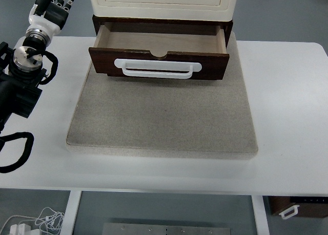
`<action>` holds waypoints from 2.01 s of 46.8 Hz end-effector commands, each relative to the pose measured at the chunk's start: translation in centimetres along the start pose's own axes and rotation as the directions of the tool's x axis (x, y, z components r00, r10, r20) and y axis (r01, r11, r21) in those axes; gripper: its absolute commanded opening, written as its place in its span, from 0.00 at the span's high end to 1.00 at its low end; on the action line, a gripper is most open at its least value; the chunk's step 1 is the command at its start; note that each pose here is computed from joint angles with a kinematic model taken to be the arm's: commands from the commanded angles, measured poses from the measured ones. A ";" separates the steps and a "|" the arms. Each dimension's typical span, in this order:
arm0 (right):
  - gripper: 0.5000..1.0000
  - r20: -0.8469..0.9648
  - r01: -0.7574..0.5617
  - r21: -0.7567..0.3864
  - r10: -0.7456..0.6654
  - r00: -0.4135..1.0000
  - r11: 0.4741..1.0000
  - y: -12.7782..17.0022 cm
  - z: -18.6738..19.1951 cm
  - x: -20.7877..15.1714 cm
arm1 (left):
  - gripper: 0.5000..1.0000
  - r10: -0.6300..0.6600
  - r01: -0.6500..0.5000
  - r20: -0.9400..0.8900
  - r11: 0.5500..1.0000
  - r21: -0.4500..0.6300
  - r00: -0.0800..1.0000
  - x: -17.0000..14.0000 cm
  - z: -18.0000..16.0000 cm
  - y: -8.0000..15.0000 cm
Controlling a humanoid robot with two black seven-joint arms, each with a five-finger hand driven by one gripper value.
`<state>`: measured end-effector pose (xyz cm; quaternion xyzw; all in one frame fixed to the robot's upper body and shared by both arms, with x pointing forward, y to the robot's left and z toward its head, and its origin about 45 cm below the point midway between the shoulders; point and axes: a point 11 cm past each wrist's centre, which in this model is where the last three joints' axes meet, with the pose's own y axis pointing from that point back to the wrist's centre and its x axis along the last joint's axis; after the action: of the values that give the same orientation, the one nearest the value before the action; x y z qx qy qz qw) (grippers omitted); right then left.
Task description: Close drawer under combined cabinet
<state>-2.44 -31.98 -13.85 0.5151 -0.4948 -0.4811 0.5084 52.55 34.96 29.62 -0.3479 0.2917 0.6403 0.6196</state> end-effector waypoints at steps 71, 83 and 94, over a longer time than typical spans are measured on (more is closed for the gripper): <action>0.10 0.000 0.000 0.000 0.000 1.000 1.000 0.0 0.0 0.0 | 0.00 -0.070 0.099 0.169 0.981 -0.169 0.983 -3.6 12.9 -0.5; 0.10 0.000 0.000 0.000 0.000 1.000 1.000 0.0 0.0 0.0 | 0.01 -0.124 0.187 0.267 0.956 -0.225 0.956 -8.1 18.7 -0.2; 0.10 0.000 0.000 0.000 0.000 1.000 1.000 0.0 0.0 0.0 | 0.00 -0.206 0.304 0.328 0.908 -0.286 0.922 -13.9 23.7 0.5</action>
<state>-2.44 -31.98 -13.85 0.5150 -0.4947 -0.4811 0.5084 50.14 46.01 53.23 -0.3769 0.0485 0.6475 0.6606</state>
